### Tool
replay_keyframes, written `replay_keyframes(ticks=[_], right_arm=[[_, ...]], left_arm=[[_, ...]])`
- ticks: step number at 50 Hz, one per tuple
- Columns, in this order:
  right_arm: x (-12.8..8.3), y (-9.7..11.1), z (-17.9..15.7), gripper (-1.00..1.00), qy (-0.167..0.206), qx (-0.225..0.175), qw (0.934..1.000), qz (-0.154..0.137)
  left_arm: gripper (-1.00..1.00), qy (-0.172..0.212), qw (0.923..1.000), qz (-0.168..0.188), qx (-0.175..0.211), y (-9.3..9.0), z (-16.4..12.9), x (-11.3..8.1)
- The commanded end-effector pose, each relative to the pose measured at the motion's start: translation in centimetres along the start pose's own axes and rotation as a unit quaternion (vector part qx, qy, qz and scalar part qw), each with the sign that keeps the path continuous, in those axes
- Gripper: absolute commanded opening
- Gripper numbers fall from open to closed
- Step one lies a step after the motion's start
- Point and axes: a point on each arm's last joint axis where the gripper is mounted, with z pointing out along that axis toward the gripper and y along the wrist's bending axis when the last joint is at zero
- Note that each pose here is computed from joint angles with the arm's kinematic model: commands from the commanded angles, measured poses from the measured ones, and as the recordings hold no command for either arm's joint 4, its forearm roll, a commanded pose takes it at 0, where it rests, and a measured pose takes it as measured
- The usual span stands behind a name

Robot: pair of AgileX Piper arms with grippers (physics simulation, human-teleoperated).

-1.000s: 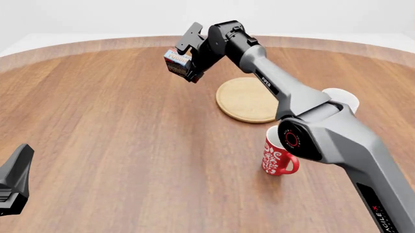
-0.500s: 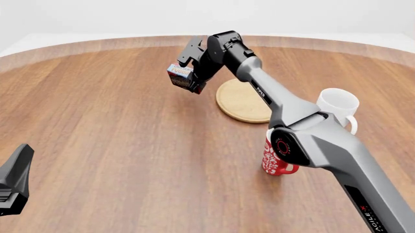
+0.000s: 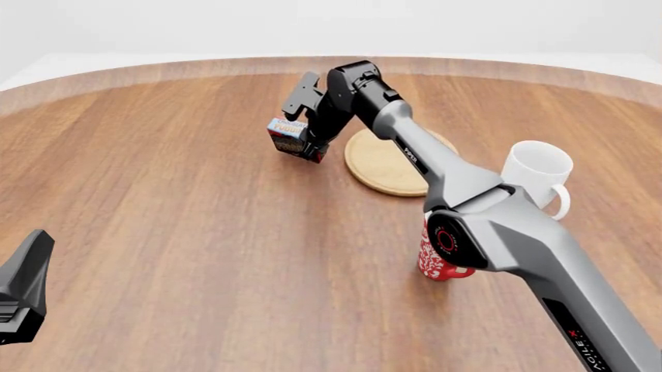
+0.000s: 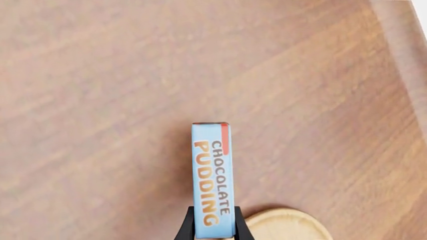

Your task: Put the chocolate pudding to the left of the plate.

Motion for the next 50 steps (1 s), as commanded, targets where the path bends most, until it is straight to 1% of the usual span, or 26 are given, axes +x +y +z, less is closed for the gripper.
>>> replay_keyframes(ticks=[1, 19, 21, 22, 23, 24, 26, 28, 29, 36, 41, 45, 48, 50], right_arm=[[0.1, 0.2, 0.3, -1.0, 0.004, -0.003, 1.0, 0.004], [0.1, 0.3, 0.2, -1.0, 0.006, -0.006, 0.9999, 0.006], [0.1, 0.2, 0.3, -1.0, 0.006, -0.005, 1.0, 0.005], [0.3, -0.1, 0.3, -1.0, 0.004, -0.001, 1.0, 0.005], [0.2, 0.0, 0.2, 1.0, 0.003, -0.002, 1.0, 0.001], [-1.0, 0.9, -0.6, 1.0, -0.005, -0.005, 0.9999, 0.009], [-1.6, 0.5, -1.6, 1.0, -0.02, 0.005, 0.9997, 0.015], [-2.3, 0.7, -2.4, 1.0, -0.028, 0.006, 0.9994, 0.02], [-2.4, 0.0, -3.0, 1.0, -0.037, 0.016, 0.9989, 0.022], [-2.0, -1.3, -3.6, 1.0, -0.04, 0.027, 0.9986, 0.021], [-2.0, -1.5, -4.2, 1.0, -0.04, 0.028, 0.9986, 0.022], [-2.2, -2.2, -5.4, 1.0, -0.044, 0.034, 0.9981, 0.026], [-2.2, -2.3, -6.0, 1.0, -0.047, 0.036, 0.9979, 0.028], [-1.8, -2.0, -6.7, 1.0, -0.049, 0.038, 0.9977, 0.029]], left_arm=[[1.0, 0.0, 1.0, 0.0, 0.0, 0.0, 0.0, 0.0], [1.0, 0.0, 1.0, 0.0, 0.0, 0.0, 0.0, 0.0], [1.0, 0.0, 1.0, 0.0, 0.0, 0.0, 0.0, 0.0], [1.0, 0.0, 1.0, 0.0, 0.0, 0.0, 0.0, 0.0], [1.0, 0.0, 1.0, 0.0, 0.0, 0.0, 0.0, 0.0], [1.0, 0.0, 1.0, 0.0, 0.0, 0.0, 0.0, 0.0], [1.0, 0.0, 1.0, 0.0, 0.0, 0.0, 0.0, 0.0], [1.0, 0.0, 1.0, 0.0, 0.0, 0.0, 0.0, 0.0], [1.0, 0.0, 1.0, 0.0, 0.0, 0.0, 0.0, 0.0], [1.0, 0.0, 1.0, 0.0, 0.0, 0.0, 0.0, 0.0], [1.0, 0.0, 1.0, 0.0, 0.0, 0.0, 0.0, 0.0], [1.0, 0.0, 1.0, 0.0, 0.0, 0.0, 0.0, 0.0], [1.0, 0.0, 1.0, 0.0, 0.0, 0.0, 0.0, 0.0], [1.0, 0.0, 1.0, 0.0, 0.0, 0.0, 0.0, 0.0]])
